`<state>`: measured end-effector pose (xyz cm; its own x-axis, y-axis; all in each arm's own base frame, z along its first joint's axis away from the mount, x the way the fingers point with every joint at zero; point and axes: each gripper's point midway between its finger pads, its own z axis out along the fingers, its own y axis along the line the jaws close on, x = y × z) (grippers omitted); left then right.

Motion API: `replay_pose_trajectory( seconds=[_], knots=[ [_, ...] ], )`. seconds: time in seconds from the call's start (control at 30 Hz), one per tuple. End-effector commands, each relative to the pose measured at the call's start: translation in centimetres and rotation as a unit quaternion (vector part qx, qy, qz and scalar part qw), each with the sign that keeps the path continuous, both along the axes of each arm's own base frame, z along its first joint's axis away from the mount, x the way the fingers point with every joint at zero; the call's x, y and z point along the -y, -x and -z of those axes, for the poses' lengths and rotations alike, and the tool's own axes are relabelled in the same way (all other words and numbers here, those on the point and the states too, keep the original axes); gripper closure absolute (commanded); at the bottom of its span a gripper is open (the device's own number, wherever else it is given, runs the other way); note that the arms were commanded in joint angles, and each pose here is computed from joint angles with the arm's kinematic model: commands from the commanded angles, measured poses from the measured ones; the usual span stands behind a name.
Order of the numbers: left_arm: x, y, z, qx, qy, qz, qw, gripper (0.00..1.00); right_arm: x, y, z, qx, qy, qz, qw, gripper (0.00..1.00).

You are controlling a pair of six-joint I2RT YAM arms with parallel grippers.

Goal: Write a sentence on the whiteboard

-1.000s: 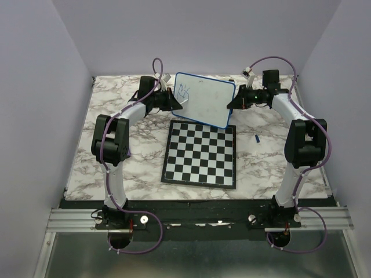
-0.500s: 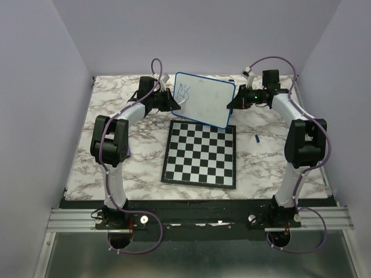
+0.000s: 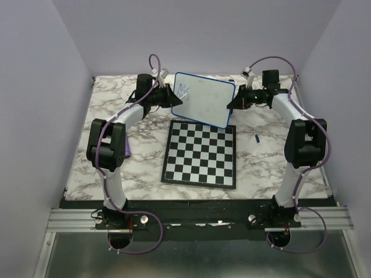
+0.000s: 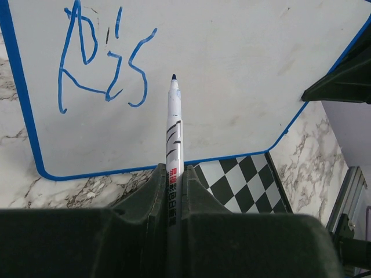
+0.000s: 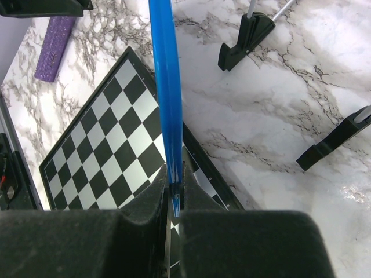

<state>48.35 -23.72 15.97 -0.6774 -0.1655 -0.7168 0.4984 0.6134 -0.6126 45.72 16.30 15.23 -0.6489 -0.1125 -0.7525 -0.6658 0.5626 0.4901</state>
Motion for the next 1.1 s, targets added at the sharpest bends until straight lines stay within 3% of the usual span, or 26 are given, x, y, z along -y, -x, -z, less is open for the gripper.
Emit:
replay_pose_trajectory(
  seconds=[0.0, 1.07],
  knots=[
    [1.2, -0.1, -1.5, 0.015, 0.014, 0.017, 1.000, 1.00, -0.5, -0.1, -0.2, 0.011, -0.003, -0.015, 1.000, 1.00],
    [1.6, -1.3, 2.1, -0.031, -0.029, 0.008, 0.999, 1.00, -0.5, -0.1, -0.2, 0.011, -0.003, -0.016, 1.000, 1.00]
  ],
)
